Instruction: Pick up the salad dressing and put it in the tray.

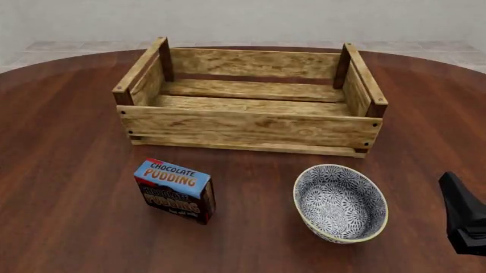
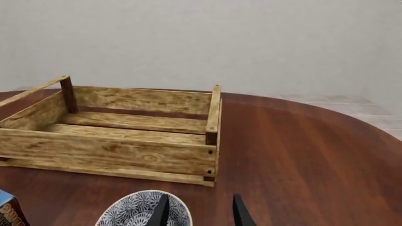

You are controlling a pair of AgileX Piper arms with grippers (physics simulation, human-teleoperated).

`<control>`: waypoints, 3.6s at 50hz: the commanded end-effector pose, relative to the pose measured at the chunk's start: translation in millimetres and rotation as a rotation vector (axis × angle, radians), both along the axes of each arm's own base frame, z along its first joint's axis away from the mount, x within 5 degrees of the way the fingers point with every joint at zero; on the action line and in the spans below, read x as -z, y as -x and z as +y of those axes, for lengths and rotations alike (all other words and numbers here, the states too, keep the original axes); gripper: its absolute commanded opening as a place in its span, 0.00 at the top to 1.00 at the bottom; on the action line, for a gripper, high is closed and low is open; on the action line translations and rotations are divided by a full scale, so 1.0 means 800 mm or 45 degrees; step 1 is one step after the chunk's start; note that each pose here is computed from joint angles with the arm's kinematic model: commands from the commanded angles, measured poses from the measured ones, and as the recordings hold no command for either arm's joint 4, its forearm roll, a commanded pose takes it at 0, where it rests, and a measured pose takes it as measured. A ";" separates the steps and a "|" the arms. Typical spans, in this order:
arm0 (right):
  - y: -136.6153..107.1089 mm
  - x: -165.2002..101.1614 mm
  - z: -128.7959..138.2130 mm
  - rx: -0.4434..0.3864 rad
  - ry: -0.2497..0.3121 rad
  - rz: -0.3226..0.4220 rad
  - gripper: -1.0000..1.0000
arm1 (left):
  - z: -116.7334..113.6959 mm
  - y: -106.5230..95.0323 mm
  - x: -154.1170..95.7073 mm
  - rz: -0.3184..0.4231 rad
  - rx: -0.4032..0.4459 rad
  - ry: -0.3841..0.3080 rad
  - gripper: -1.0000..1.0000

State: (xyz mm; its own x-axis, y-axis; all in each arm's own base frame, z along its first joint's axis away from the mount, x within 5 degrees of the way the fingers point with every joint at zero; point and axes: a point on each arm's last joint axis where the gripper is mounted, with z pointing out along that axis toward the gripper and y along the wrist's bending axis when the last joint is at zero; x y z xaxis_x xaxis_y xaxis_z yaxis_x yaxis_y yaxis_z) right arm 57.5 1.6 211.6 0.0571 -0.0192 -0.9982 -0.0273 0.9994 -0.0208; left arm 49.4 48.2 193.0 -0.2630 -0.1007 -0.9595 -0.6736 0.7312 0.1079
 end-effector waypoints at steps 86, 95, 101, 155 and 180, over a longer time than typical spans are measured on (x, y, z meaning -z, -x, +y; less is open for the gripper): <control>0.001 -0.001 -0.002 0.026 -0.009 -0.009 0.00 | -0.016 0.002 0.001 -0.019 0.170 -0.002 1.00; 0.002 -0.001 -0.002 0.030 -0.009 -0.010 0.00 | -0.027 0.007 -0.018 -0.065 0.286 -0.013 1.00; 0.002 -0.001 -0.002 0.027 -0.008 -0.010 0.00 | -0.031 0.007 -0.028 -0.091 0.358 -0.049 1.00; 0.001 -0.001 -0.002 0.033 -0.023 -0.013 0.00 | -0.059 -0.029 -0.183 -0.346 0.970 -0.274 1.00; 0.001 0.000 -0.002 0.040 -0.032 -0.015 0.00 | -0.086 -0.073 -0.267 -0.436 1.223 -0.336 1.00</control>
